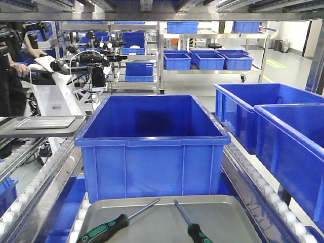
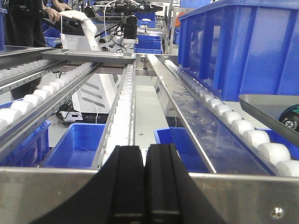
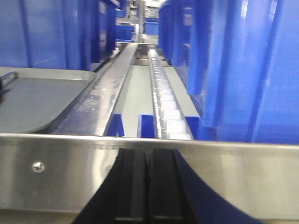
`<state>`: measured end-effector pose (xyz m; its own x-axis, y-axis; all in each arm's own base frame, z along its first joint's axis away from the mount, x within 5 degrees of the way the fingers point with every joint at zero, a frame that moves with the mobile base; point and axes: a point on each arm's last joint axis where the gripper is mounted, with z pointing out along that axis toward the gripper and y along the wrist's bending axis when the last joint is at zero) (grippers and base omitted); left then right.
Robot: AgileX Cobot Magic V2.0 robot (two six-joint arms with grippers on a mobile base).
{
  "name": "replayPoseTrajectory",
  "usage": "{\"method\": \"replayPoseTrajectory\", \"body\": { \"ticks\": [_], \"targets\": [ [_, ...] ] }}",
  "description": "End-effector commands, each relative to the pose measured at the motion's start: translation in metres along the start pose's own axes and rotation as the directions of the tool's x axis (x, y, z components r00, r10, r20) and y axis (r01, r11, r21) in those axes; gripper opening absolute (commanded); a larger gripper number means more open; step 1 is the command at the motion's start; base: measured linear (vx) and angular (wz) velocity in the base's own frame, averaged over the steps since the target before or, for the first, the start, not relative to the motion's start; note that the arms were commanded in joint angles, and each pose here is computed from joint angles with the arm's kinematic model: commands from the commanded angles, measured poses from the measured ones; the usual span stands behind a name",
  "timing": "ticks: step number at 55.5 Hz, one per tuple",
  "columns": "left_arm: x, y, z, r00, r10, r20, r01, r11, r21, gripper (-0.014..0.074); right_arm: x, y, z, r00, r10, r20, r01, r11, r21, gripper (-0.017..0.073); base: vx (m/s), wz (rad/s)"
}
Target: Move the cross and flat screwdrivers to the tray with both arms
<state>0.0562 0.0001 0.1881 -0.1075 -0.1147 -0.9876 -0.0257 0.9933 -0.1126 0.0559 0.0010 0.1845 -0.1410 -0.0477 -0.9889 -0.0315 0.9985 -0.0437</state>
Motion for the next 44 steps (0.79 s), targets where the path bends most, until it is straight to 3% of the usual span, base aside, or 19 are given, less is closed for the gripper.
{"method": "replayPoseTrajectory", "body": {
  "ticks": [1,44],
  "targets": [
    [-0.0171,-0.0013,-0.0036,0.992,-0.012,0.124,0.011,1.0,0.008,-0.0006,-0.0061,-0.0003,-0.0003,0.996,-0.013,0.09,0.012,1.0,0.008,-0.0008,0.0,0.0],
    [-0.0171,-0.0013,-0.0036,0.992,-0.012,0.124,0.011,1.0,0.008,-0.0006,-0.0058,-0.001,-0.0002,0.996,-0.008,0.086,0.006,1.0,0.02,-0.0008,0.0,0.0]
  ]
}}
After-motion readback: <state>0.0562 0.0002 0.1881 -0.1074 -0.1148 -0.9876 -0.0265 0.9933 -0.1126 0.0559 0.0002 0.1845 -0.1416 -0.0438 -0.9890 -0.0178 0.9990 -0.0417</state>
